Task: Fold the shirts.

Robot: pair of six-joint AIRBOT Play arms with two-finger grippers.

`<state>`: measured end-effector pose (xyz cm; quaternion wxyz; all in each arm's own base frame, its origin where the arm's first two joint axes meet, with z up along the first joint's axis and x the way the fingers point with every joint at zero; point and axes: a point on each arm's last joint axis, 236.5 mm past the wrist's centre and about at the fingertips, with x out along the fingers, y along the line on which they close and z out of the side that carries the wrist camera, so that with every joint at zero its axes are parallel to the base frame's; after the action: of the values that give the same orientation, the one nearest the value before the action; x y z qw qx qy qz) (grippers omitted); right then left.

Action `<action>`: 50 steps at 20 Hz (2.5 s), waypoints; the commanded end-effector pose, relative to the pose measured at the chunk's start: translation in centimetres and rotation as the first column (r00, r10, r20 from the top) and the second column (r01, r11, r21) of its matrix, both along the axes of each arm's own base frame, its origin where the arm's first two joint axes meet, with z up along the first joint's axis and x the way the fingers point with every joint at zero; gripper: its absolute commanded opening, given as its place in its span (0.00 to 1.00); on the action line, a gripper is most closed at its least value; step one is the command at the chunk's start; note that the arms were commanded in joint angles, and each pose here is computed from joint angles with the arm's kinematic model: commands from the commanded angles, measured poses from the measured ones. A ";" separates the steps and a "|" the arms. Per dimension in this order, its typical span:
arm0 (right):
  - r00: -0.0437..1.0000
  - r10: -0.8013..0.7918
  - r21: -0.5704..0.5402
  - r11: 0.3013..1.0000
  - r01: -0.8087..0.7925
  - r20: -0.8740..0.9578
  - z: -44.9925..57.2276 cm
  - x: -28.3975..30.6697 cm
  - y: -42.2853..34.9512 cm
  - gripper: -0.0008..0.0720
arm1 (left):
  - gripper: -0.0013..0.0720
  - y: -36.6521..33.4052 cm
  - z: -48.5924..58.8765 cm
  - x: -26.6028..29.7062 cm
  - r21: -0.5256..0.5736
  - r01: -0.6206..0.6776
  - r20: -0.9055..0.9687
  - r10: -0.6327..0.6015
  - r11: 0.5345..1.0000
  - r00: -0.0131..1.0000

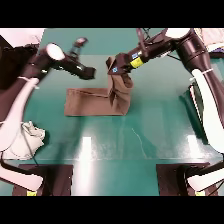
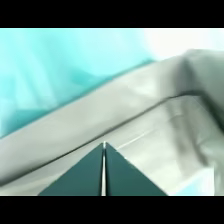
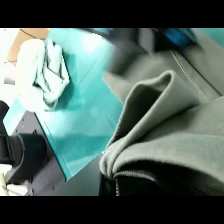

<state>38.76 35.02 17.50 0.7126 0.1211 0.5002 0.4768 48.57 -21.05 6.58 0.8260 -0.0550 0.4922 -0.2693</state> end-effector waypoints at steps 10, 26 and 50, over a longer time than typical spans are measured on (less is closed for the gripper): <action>0.995 0.062 0.232 0.970 -0.077 0.072 -7.9 0.9 15.7 0.09 | 0.05 15.3 12.0 -3.5 0.059 -0.194 0.165 0.182 0.979 0.969; 0.953 -0.159 -0.031 0.987 0.157 -0.259 -15.5 2.0 -6.6 0.80 | 0.05 14.4 6.1 -6.5 0.064 -0.142 -0.037 0.144 0.988 0.989; 0.963 -0.240 0.110 0.961 0.254 -0.124 -17.1 6.2 0.3 0.03 | 0.05 12.8 3.2 -7.3 -0.008 -0.145 -0.117 0.143 0.989 0.983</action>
<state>43.19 37.23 -2.51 0.7007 0.2695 0.5228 0.4037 41.35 -7.40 9.40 0.8164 -0.0979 0.5340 -0.1967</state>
